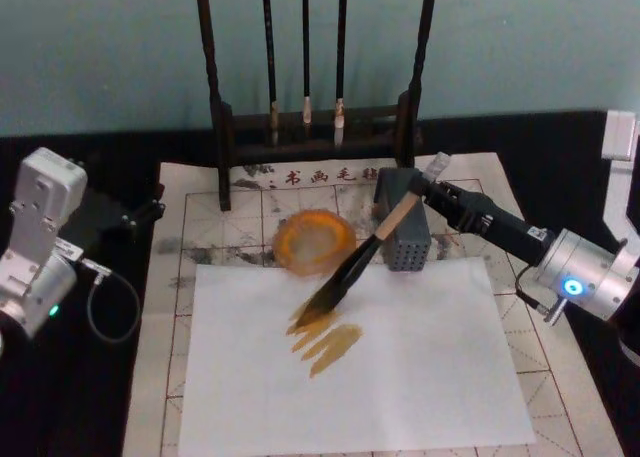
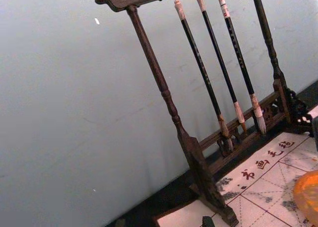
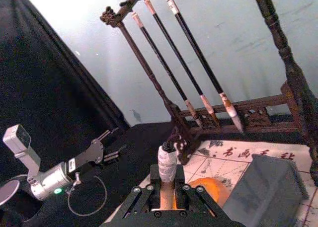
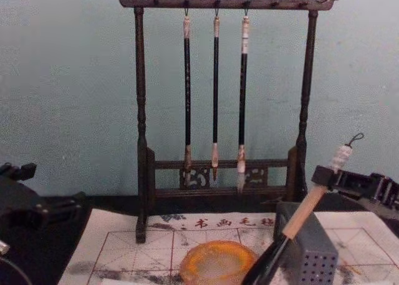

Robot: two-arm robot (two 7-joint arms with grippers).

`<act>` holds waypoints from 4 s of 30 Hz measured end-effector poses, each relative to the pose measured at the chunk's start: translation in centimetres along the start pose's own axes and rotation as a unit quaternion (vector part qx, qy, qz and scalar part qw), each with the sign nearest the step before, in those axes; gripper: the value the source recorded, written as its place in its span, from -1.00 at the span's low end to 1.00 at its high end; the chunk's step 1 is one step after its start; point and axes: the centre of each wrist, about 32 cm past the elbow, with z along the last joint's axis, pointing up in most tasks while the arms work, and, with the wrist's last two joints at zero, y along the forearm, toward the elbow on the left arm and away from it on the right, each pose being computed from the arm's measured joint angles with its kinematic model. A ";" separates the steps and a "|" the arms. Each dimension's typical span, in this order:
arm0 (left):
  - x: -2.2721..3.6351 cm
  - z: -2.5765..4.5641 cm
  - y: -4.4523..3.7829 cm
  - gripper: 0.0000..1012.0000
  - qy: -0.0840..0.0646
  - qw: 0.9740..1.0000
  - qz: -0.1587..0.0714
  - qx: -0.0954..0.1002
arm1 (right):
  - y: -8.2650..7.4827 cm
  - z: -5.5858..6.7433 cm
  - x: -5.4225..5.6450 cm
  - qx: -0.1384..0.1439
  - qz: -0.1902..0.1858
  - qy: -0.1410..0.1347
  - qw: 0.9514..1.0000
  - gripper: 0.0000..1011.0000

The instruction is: Pick up the brush from the inkstone, write on the paper, then place the brush back to its original position.

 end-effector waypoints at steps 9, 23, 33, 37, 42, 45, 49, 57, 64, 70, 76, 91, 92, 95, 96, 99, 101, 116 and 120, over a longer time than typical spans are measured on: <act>0.00 0.00 0.00 0.98 0.000 1.000 0.000 0.000 | -0.4 0.2 0.3 0.004 -0.011 -0.004 1.000 -0.65; 0.00 0.00 0.00 0.98 0.000 1.000 0.000 0.000 | -1.1 0.8 0.5 0.011 -0.030 -0.012 0.999 -0.65; 0.00 0.00 0.00 0.98 0.000 1.000 0.000 0.000 | -1.2 0.8 0.5 0.012 -0.032 -0.013 0.999 -0.65; 0.00 0.00 0.00 0.98 0.000 1.000 0.000 0.000 | -1.2 0.8 0.5 0.012 -0.032 -0.013 0.999 -0.65; 0.00 0.00 0.00 0.98 0.000 1.000 0.000 0.000 | -1.2 0.9 0.6 0.012 -0.033 -0.013 0.999 -0.65; 0.00 0.00 0.00 0.98 0.000 1.000 0.000 0.000 | -1.3 1.0 0.6 0.015 -0.033 -0.012 0.999 -0.65; 0.00 0.00 0.00 0.98 0.000 1.000 0.000 0.000 | -1.4 1.1 0.6 0.024 -0.030 -0.006 0.999 -0.65; 0.00 0.00 0.00 0.98 0.000 1.000 0.000 0.000 | -1.4 1.4 0.4 0.050 -0.026 0.003 0.998 -0.65; 0.00 0.00 0.00 0.98 0.000 1.000 0.000 0.000 | -1.2 1.3 0.4 0.065 -0.025 0.008 0.998 -0.65; 0.00 0.00 0.00 0.98 0.000 1.000 0.000 0.000 | -1.1 1.2 0.4 0.069 -0.026 0.011 0.997 -0.65; 0.00 0.00 0.00 0.98 0.000 1.000 0.000 0.000 | -1.1 1.1 0.4 0.071 -0.028 0.013 0.997 -0.65; 0.00 0.00 0.00 0.98 0.000 1.000 0.000 0.000 | -1.0 1.0 0.4 0.072 -0.028 0.017 0.997 -0.65; 0.00 0.00 0.00 0.98 0.000 1.000 0.000 0.000 | -1.0 1.0 0.4 0.072 -0.028 0.017 0.997 -0.65; 0.00 0.00 0.00 0.98 0.000 1.000 0.000 0.000 | -1.0 0.9 0.3 0.074 -0.027 0.020 0.997 -0.65; 0.00 0.00 0.00 0.98 0.000 1.000 0.000 0.000 | -1.0 0.9 0.3 0.076 -0.027 0.022 0.997 -0.65; 0.00 0.00 0.00 0.98 0.000 1.000 0.000 0.000 | -0.9 0.8 0.3 0.079 -0.027 0.025 0.996 -0.65; 0.00 0.00 0.00 0.98 0.000 1.000 0.000 0.000 | -0.8 0.8 0.3 0.082 -0.027 0.029 0.996 -0.65; 0.00 0.00 0.00 0.98 0.000 1.000 0.000 0.000 | 0.2 -0.2 0.3 0.103 -0.038 0.062 0.992 -0.65; 0.00 0.00 0.00 0.98 0.000 1.000 0.000 0.000 | 0.6 -0.7 0.4 0.108 -0.047 0.071 0.990 -0.65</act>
